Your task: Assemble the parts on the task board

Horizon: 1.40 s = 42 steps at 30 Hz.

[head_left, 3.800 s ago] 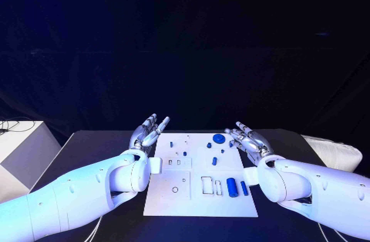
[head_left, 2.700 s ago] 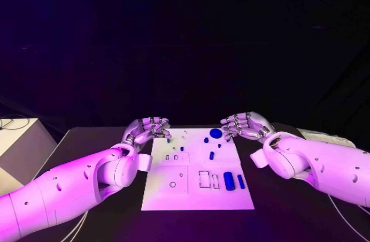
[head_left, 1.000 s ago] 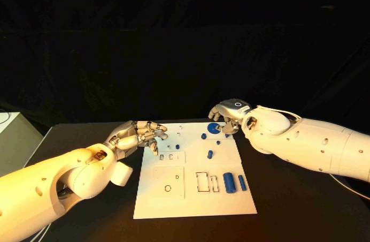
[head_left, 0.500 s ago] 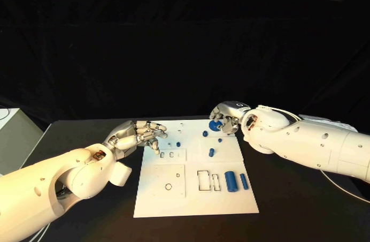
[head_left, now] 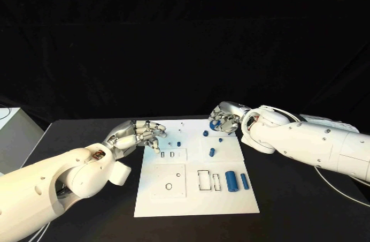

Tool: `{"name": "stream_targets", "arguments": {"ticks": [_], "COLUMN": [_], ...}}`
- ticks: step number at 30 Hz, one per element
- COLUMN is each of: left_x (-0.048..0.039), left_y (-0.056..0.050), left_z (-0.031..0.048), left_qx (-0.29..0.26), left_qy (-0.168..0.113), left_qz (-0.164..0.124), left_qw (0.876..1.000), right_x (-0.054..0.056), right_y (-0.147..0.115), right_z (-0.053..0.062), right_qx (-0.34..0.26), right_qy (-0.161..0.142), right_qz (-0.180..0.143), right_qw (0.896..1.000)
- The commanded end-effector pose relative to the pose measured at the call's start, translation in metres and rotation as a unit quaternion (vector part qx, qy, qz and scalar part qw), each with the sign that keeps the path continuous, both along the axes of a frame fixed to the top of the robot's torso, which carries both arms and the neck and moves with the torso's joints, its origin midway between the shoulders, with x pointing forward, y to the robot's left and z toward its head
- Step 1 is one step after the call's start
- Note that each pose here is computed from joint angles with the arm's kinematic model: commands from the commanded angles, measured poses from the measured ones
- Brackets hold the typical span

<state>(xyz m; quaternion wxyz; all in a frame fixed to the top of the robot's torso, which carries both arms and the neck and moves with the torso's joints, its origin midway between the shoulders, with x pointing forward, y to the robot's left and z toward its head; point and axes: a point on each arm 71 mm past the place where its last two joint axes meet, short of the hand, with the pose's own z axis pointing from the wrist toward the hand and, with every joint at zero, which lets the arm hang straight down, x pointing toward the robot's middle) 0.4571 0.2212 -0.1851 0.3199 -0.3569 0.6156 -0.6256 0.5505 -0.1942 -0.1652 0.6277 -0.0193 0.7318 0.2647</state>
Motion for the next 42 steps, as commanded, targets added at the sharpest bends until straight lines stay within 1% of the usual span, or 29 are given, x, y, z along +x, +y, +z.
{"name": "stream_targets", "arguments": {"ticks": [1, 6, 9, 10, 12, 13, 17, 19, 23, 26, 35, 42], "left_x": [-0.0003, -0.0002, -0.0002, -0.0003, -0.0005, -0.0005, -0.0006, -0.0007, -0.0008, -0.0008, -0.0007, -0.0008], "left_y": [-0.002, -0.002, -0.003, -0.003, -0.004, -0.004, -0.004, -0.004, -0.005, -0.005, -0.006, -0.006], "left_z": [0.0014, 0.0009, 0.0007, 0.0006, 0.0006, 0.0006, 0.0003, 0.0002, -0.0001, -0.0004, -0.0017, -0.0026], "left_qx": [-0.01, -0.01, -0.011, -0.011, -0.011, -0.011, -0.011, -0.012, -0.012, -0.012, -0.012, -0.011], "left_qy": [-0.001, 0.0, 0.001, 0.002, 0.002, 0.002, 0.003, 0.003, 0.004, 0.005, 0.006, 0.006], "left_qz": [-0.01, -0.012, -0.015, -0.015, -0.017, -0.017, -0.02, -0.021, -0.023, -0.024, -0.025, -0.027], "left_qw": [1.0, 1.0, 1.0, 1.0, 1.0, 1.0, 1.0, 1.0, 1.0, 1.0, 1.0, 1.0], "right_x": [0.0, 0.001, 0.001, 0.001, -0.001, -0.001, -0.004, -0.006, -0.008, -0.009, -0.009, -0.006], "right_y": [0.0, 0.002, 0.006, 0.006, 0.009, 0.01, 0.015, 0.017, 0.02, 0.02, 0.022, 0.02], "right_z": [0.001, 0.002, 0.003, 0.003, 0.003, 0.003, 0.001, 0.0, -0.005, -0.008, -0.012, -0.014], "right_qx": [0.012, 0.01, -0.008, -0.011, -0.033, -0.035, -0.077, -0.093, -0.129, -0.143, -0.155, -0.164], "right_qy": [0.0, -0.011, -0.034, -0.037, -0.058, -0.06, -0.095, -0.104, -0.109, -0.109, -0.113, -0.111], "right_qz": [0.005, 0.012, 0.025, 0.027, 0.041, 0.042, 0.064, 0.07, 0.074, 0.074, 0.067, 0.053], "right_qw": [1.0, 1.0, 0.999, 0.999, 0.997, 0.997, 0.99, 0.988, 0.983, 0.981, 0.979, 0.979]}}
